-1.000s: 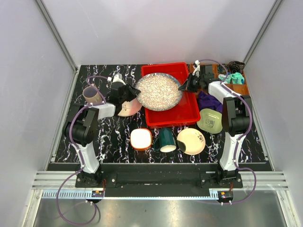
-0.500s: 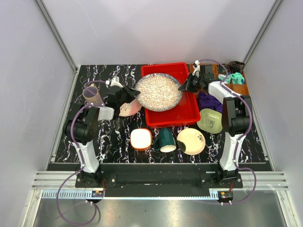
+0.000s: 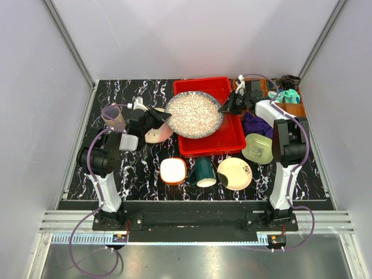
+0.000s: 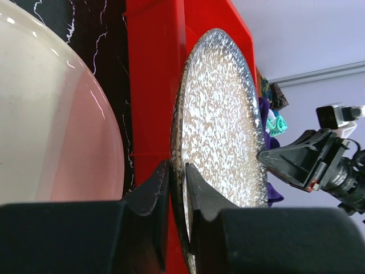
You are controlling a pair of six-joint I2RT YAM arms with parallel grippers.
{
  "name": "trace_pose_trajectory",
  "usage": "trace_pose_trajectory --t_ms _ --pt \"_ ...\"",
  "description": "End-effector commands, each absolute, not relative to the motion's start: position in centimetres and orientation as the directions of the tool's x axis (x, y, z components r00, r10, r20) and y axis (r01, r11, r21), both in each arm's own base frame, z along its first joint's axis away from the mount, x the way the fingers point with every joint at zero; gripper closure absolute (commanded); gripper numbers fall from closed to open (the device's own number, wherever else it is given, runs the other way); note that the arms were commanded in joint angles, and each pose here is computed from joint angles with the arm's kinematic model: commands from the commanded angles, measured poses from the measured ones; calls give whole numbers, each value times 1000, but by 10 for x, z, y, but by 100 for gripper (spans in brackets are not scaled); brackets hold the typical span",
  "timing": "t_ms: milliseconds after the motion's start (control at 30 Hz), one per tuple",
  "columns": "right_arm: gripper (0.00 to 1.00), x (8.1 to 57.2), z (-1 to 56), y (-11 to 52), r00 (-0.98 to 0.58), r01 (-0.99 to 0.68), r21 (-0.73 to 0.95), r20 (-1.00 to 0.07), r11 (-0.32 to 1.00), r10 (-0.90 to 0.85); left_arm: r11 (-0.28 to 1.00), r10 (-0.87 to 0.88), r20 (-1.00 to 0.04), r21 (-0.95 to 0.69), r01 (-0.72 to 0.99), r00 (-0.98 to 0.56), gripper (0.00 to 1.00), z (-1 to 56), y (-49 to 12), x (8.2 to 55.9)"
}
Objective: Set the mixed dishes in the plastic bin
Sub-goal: Place the plate in the plastic bin.
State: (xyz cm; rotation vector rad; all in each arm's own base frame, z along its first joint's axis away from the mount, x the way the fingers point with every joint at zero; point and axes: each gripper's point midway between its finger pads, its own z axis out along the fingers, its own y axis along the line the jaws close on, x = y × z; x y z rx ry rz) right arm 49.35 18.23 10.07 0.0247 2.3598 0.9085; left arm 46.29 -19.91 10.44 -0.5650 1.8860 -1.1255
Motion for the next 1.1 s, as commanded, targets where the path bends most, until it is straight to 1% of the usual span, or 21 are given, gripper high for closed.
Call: trace_pose_trajectory --t_ms 0,33,67,200,400,500,567,700,767,1067 --pt "82 484 114 223 -821 -305 655 -549 692 158 316 -658 -481 -875 367 -579 100 193 -241 437" --pt "80 483 113 222 -823 -303 654 -547 693 156 311 -662 -476 -877 366 -579 100 194 -240 437" --pt "75 483 112 223 -824 -303 655 -545 692 155 308 -663 -477 -876 371 -577 100 195 -239 436" --pt "66 483 109 222 -827 -297 656 -540 694 156 302 -669 -476 -876 377 -571 100 197 -236 436" --pt "60 483 108 222 -828 -293 656 -538 695 158 296 -680 -467 -880 371 -565 100 197 -229 436" --pt "59 483 108 222 -826 -292 651 -541 700 158 298 -683 -467 -880 370 -562 100 196 -226 437" --pt "51 484 109 222 -824 -291 650 -543 702 161 298 -686 -466 -880 370 -558 100 197 -225 438" --pt "39 485 109 220 -820 -289 642 -549 710 162 298 -687 -468 -879 372 -556 100 198 -223 438" --pt "36 486 111 219 -816 -288 637 -554 716 165 299 -688 -467 -880 369 -556 100 197 -222 438" --pt "29 491 115 207 -786 -265 586 -591 765 180 302 -691 -467 -880 367 -552 100 198 -220 438"
